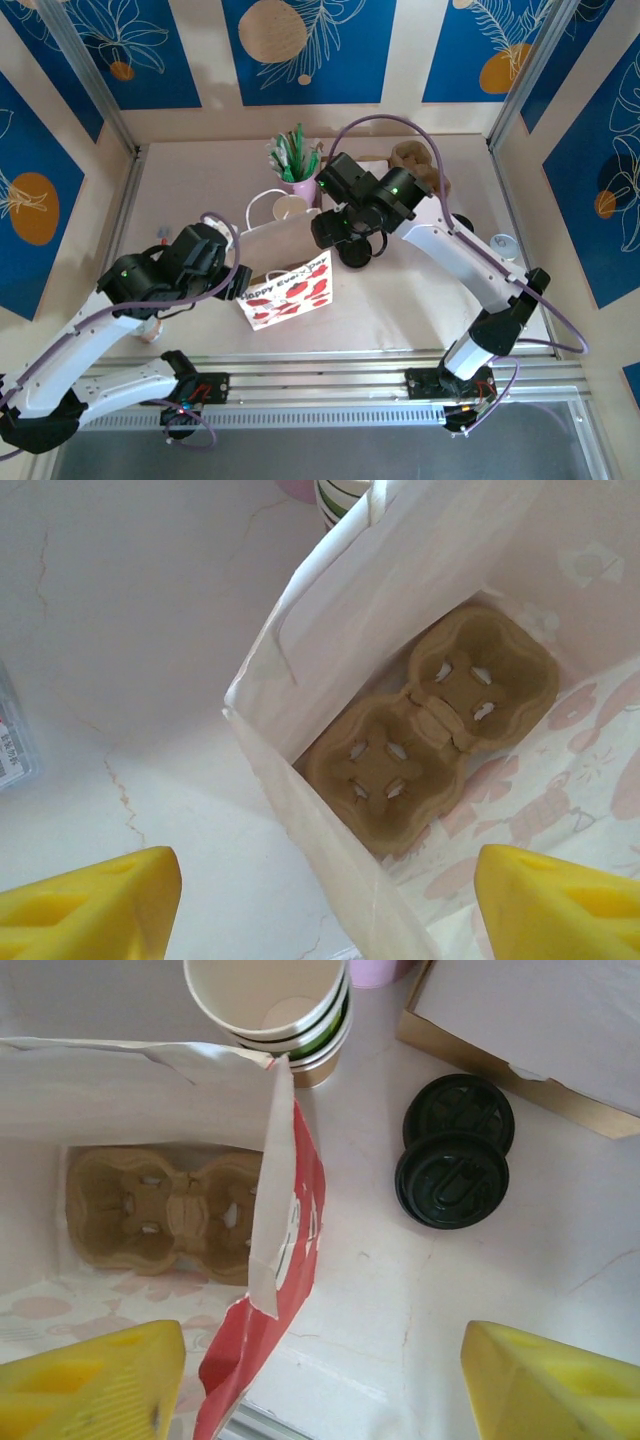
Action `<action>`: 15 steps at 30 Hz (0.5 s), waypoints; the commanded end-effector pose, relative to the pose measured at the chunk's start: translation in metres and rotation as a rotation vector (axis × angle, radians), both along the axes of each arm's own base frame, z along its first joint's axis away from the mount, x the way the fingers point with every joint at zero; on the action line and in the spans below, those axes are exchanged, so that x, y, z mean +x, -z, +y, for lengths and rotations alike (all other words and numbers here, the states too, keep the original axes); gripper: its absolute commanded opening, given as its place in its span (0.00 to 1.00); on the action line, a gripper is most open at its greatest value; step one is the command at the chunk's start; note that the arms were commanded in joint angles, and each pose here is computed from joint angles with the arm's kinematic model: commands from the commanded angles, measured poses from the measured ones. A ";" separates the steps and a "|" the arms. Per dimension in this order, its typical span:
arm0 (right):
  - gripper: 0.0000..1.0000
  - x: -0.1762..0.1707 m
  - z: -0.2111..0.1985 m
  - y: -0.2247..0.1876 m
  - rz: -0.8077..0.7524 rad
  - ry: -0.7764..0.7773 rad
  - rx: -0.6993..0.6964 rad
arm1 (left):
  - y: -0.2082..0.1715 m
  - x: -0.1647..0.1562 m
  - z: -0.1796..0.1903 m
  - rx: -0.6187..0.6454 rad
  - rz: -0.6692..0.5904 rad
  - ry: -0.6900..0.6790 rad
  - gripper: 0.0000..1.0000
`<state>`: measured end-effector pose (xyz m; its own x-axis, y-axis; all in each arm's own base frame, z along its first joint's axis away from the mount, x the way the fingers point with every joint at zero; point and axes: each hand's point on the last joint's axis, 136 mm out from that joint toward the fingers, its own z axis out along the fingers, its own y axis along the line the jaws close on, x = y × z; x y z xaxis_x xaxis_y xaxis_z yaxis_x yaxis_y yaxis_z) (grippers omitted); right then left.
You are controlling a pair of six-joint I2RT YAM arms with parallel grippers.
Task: Pack the takeout coffee
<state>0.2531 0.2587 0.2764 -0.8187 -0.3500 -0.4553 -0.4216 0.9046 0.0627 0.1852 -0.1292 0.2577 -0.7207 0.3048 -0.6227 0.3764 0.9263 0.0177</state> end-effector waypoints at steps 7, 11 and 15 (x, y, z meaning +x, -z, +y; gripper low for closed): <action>0.65 0.011 0.012 0.018 0.050 -0.042 -0.010 | -0.013 0.007 -0.004 0.007 0.011 -0.023 0.71; 0.62 0.017 0.012 0.018 0.055 -0.038 -0.005 | -0.014 0.011 -0.009 0.027 0.025 -0.016 0.63; 0.59 0.022 0.011 0.020 0.060 -0.033 -0.017 | -0.009 0.013 -0.011 0.046 0.045 -0.011 0.48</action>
